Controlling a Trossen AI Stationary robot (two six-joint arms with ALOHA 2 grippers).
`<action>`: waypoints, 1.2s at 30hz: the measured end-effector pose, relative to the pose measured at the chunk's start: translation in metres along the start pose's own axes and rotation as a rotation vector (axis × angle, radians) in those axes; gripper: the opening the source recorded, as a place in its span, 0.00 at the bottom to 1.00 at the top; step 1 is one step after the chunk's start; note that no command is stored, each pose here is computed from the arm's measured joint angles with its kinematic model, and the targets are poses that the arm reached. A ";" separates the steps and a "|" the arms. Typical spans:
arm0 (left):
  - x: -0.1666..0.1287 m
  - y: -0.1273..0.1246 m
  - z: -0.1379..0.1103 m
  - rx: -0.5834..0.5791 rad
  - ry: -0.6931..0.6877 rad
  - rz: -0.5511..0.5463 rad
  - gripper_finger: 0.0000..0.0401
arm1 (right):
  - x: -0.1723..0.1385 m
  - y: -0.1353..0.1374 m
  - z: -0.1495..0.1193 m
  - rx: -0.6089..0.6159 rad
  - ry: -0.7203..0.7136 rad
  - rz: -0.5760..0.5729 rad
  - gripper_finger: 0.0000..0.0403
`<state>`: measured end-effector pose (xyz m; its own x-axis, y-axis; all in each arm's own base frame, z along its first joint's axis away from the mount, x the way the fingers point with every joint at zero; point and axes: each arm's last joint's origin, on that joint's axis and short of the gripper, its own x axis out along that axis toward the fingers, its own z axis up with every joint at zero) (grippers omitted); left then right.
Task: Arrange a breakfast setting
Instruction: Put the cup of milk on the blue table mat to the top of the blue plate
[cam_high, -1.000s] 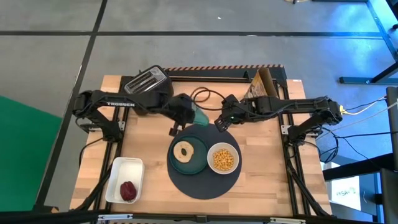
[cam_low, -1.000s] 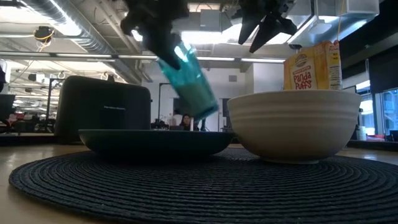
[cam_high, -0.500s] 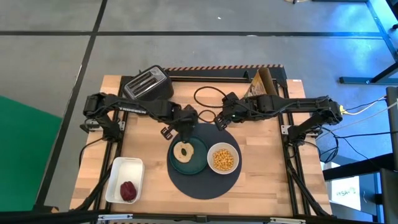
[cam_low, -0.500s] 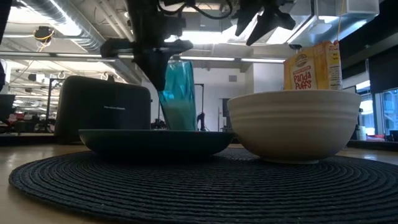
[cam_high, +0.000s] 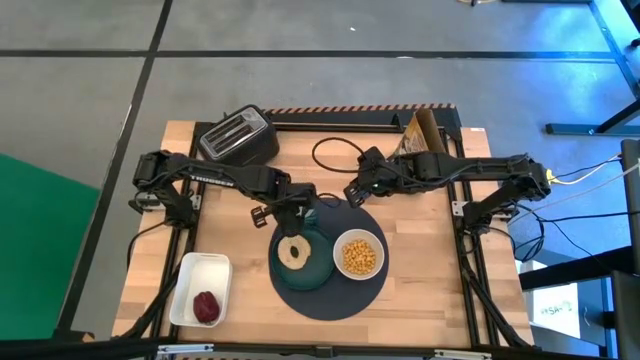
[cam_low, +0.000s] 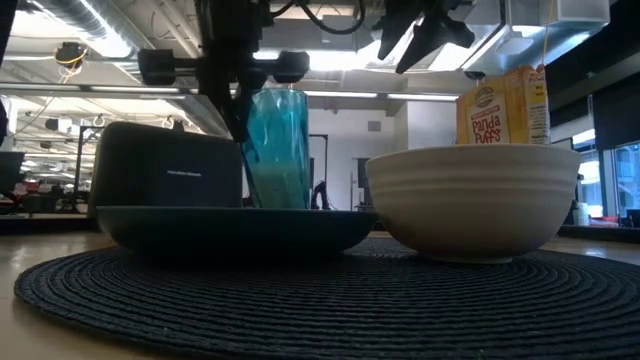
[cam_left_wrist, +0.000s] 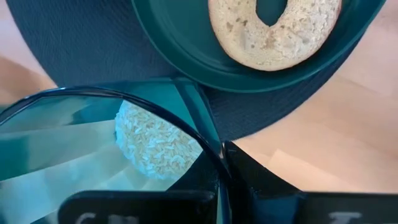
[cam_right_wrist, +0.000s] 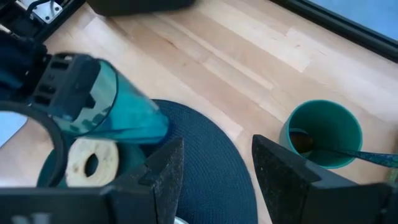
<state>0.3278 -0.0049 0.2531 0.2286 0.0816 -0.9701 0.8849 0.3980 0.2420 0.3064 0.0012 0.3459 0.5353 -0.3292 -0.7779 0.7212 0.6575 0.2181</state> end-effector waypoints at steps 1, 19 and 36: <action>0.000 0.000 0.000 0.005 -0.004 -0.002 0.01 | 0.000 0.000 0.000 0.000 0.000 0.000 0.44; 0.010 0.009 -0.001 -0.031 -0.065 0.002 0.17 | 0.001 -0.001 -0.003 -0.004 0.021 -0.009 0.44; -0.001 0.015 -0.003 -0.185 -0.051 0.014 0.31 | 0.000 -0.013 -0.010 -0.038 0.066 -0.153 0.45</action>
<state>0.3398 0.0039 0.2580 0.2646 0.0439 -0.9634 0.7927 0.5591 0.2431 0.2923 -0.0004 0.3375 0.3899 -0.3831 -0.8374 0.7743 0.6286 0.0730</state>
